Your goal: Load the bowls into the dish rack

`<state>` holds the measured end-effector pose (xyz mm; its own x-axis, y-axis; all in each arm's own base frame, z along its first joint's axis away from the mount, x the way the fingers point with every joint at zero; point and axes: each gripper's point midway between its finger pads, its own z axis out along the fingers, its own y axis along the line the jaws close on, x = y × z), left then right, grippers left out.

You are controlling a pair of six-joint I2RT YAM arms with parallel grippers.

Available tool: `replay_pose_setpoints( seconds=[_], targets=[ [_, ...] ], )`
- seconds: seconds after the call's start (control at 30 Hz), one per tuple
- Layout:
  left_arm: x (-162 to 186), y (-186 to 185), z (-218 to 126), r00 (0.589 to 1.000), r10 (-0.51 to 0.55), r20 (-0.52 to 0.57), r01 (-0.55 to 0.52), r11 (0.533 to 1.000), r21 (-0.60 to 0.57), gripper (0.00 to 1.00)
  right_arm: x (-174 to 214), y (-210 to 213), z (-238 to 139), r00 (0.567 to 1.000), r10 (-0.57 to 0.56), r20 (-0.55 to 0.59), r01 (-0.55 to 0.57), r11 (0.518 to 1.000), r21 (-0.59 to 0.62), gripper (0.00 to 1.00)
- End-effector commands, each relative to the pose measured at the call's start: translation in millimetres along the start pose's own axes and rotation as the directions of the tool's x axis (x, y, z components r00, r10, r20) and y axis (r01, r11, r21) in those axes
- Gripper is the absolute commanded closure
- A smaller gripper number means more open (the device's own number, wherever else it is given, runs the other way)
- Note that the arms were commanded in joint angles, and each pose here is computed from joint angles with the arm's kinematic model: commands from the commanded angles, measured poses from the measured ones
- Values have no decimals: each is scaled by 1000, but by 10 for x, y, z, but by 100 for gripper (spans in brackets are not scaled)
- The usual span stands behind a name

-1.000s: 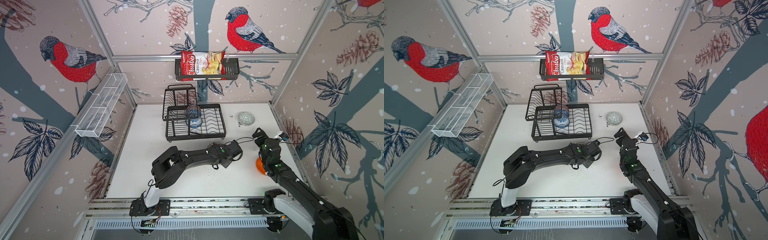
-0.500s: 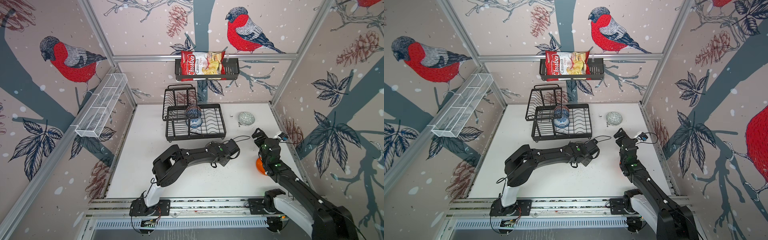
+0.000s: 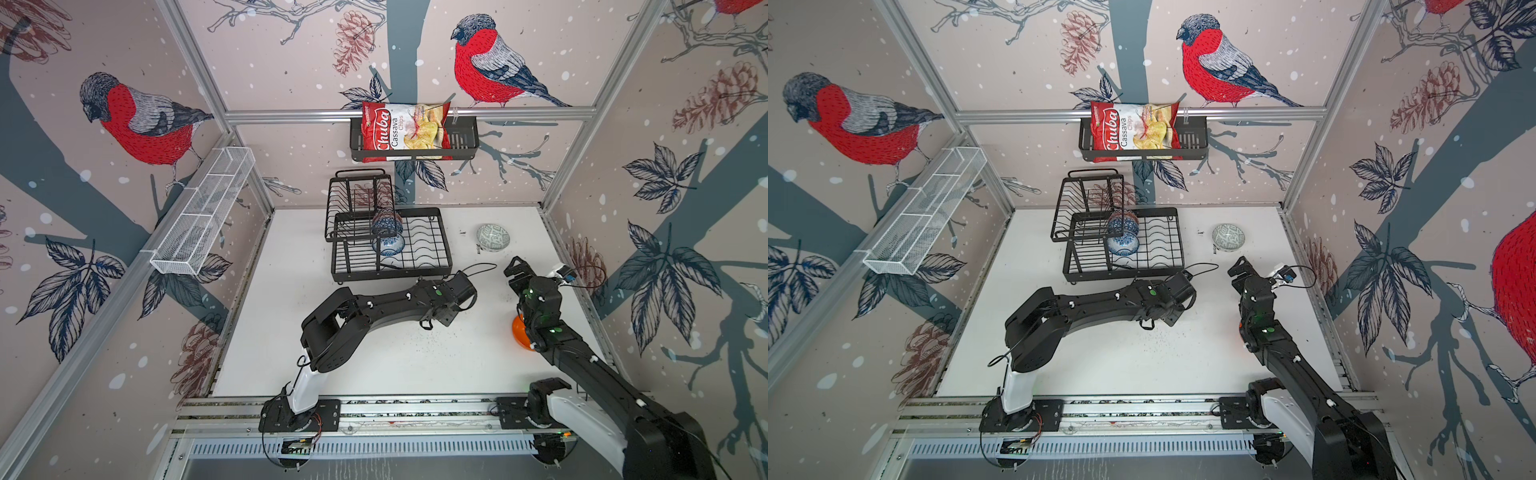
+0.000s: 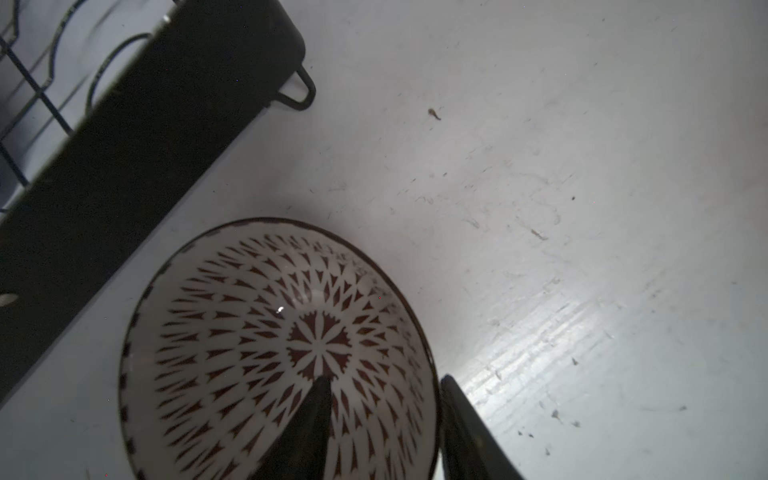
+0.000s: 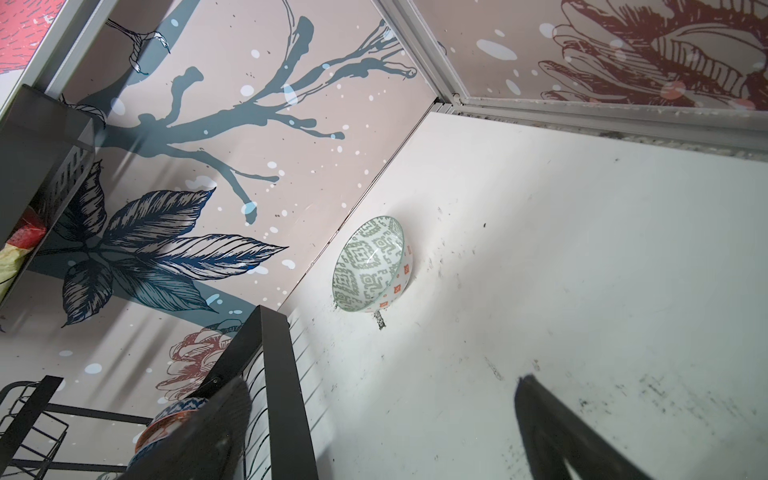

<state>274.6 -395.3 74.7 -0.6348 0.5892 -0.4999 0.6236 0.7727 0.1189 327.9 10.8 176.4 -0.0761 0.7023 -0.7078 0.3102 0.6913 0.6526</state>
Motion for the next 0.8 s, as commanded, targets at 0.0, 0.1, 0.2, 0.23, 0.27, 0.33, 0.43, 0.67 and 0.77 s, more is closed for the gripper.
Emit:
replay_pose_setpoints(
  seconds=[0.0,0.1,0.2,0.23,0.27,0.33,0.43,0.67,0.77],
  targets=[
    [-201,50,-188,997,-33,73,32,999,8,50,-21,36,2,1000,13,7,-13,1000,-17,0],
    [-325,141,-401,989,-59,132,59,998,8,40,-6,31,10,1000,13,1,-13,1000,-17,0],
    [-433,251,-617,978,-91,189,91,996,12,32,8,35,22,1000,12,-6,-12,1000,-18,1],
    [-467,297,-699,973,-101,210,101,995,10,28,11,46,25,1000,5,-9,-5,1000,-22,1],
    [-498,348,-769,968,-108,228,110,994,2,26,11,81,24,1000,-6,-11,5,999,-33,1],
    [-567,462,-943,956,-120,267,127,992,-8,22,28,181,20,999,-41,-18,40,998,-52,1],
    [-697,674,-1202,936,-155,317,165,986,-5,12,84,343,23,994,-106,-25,104,992,-76,0],
    [-1053,1386,-1815,797,-334,503,350,934,64,2,284,968,-159,924,-380,38,381,917,-117,0],
    [-1154,1622,-2003,748,-327,578,381,924,30,2,397,1256,-232,882,-471,3,464,868,-179,1]
  ],
)
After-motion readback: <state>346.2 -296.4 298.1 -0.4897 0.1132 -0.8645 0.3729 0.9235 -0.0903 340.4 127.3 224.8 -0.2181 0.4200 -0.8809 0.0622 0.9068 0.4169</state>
